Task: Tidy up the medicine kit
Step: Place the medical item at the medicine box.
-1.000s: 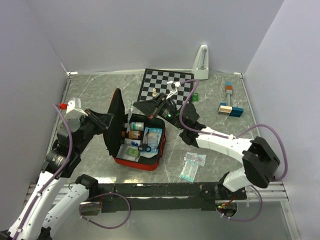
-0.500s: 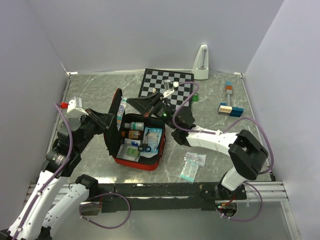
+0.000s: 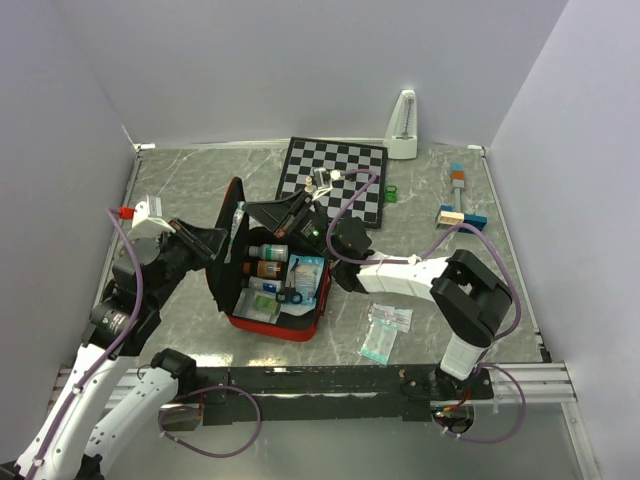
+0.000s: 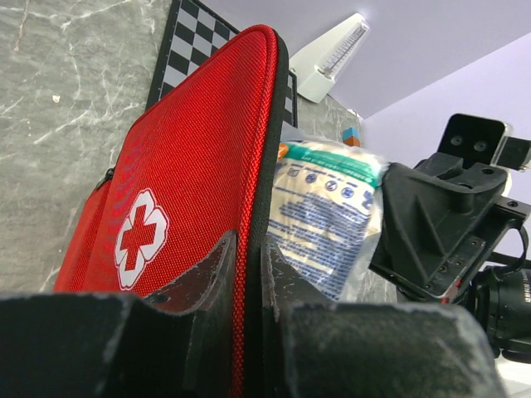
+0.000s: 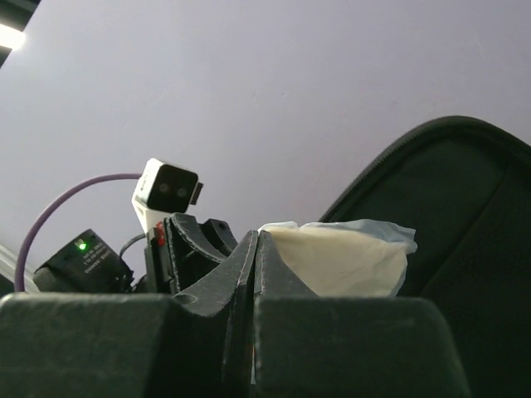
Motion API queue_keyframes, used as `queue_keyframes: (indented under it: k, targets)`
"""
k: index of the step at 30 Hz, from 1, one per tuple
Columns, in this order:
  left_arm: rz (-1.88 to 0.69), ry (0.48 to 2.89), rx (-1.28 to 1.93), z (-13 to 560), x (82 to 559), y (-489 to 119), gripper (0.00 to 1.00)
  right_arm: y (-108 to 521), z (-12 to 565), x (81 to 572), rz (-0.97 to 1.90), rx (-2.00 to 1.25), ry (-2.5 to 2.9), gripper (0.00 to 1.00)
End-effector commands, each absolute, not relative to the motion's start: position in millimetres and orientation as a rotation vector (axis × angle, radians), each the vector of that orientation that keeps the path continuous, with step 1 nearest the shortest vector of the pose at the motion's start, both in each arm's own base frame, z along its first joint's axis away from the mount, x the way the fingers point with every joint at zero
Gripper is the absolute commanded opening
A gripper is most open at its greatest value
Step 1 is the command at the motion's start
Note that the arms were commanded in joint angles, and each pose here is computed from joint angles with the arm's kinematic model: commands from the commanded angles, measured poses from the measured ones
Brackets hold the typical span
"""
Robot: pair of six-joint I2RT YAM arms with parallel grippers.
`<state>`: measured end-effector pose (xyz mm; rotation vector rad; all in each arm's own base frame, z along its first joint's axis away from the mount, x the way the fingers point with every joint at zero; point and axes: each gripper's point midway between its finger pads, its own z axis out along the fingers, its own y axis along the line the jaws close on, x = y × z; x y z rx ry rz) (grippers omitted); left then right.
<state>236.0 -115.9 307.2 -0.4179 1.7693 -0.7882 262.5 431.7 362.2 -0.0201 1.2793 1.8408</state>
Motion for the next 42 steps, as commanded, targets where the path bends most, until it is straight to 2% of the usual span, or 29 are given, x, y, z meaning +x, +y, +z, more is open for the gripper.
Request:
queue_keyframes:
  k: [1,13,14,18,21,28,32,35,38,42]
  targets:
    - [-0.846,1.746,-0.419,321.7,227.8,-119.0,0.01,432.5,387.8,256.3,1.875,-0.031,1.185,0.0]
    - [-0.841,1.74,-0.42,321.3,227.5,-117.6,0.01,458.1,313.4,249.2,1.655,-0.256,1.495,0.0]
    - [-0.841,1.74,-0.42,321.3,227.5,-117.6,0.01,459.8,307.9,247.4,1.633,-0.287,1.531,0.05]
    - [-0.835,1.741,-0.424,319.9,227.7,-116.8,0.01,451.0,318.1,244.7,1.55,-0.317,1.531,0.67]
    - [-0.836,1.744,-0.423,318.5,228.0,-117.2,0.01,436.9,330.9,244.1,1.501,-0.304,1.503,0.99]
    - [-0.796,1.754,-0.437,311.7,230.9,-112.5,0.01,349.9,351.6,235.7,1.2,-0.235,1.496,1.0]
    - [-0.773,1.765,-0.437,308.0,231.3,-110.2,0.01,294.6,287.0,228.0,0.909,-0.301,1.774,1.0]
    - [-0.767,1.755,-0.443,305.0,231.5,-108.3,0.01,270.6,243.0,215.1,0.917,-0.321,1.876,1.0]
    - [-0.767,1.748,-0.462,299.3,232.5,-106.8,0.01,240.2,191.5,213.5,0.774,-0.191,2.085,0.76]
    - [-0.775,1.764,-0.483,292.0,232.7,-108.0,0.01,184.5,122.2,205.3,0.395,0.039,2.366,0.71]
